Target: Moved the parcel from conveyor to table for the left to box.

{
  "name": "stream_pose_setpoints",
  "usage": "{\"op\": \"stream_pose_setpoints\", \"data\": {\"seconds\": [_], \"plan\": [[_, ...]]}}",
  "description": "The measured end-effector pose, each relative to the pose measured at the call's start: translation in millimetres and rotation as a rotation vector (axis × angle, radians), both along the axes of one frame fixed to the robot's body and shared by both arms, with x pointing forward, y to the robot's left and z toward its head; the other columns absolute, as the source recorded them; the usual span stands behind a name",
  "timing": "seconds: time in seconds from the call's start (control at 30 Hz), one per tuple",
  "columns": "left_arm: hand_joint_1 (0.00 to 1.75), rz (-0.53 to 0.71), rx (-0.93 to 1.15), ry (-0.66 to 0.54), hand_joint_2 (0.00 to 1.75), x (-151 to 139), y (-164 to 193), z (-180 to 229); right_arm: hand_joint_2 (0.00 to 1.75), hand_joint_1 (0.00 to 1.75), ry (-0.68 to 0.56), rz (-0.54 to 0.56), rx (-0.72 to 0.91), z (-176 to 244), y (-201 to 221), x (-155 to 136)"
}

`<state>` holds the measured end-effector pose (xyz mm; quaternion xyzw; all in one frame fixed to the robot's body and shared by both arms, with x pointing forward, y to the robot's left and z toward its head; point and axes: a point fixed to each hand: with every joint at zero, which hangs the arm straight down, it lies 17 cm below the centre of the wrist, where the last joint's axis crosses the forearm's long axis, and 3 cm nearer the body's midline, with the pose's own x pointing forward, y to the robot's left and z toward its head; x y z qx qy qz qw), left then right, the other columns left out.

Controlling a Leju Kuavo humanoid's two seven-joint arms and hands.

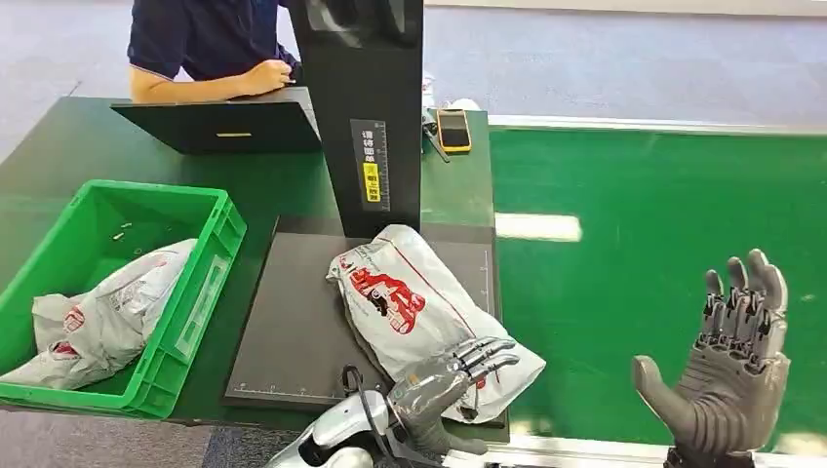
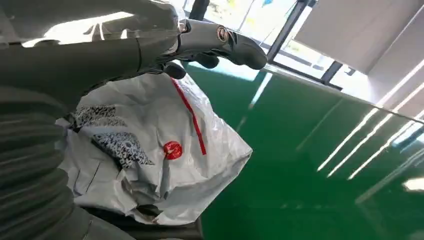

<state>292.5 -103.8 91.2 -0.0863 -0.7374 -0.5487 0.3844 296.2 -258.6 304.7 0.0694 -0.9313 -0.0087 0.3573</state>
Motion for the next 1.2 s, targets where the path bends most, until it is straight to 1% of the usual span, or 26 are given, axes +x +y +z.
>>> {"op": "stream_pose_setpoints", "data": {"seconds": [0.2, 0.57, 1.2], "plan": [[0.00, -0.014, 0.030, -0.033, 1.75, 7, 1, 1, 1.75, 0.00, -0.029, 0.012, -0.001, 10, 2, -9], [0.00, -0.044, 0.073, -0.028, 1.75, -1, 1, -16, 1.75, 0.00, -0.040, 0.031, -0.009, 12, 6, -13], [0.00, -0.015, 0.158, -0.022, 1.75, 11, 13, -44, 1.75, 0.00, -0.062, 0.047, -0.032, 18, 12, -17]]}}
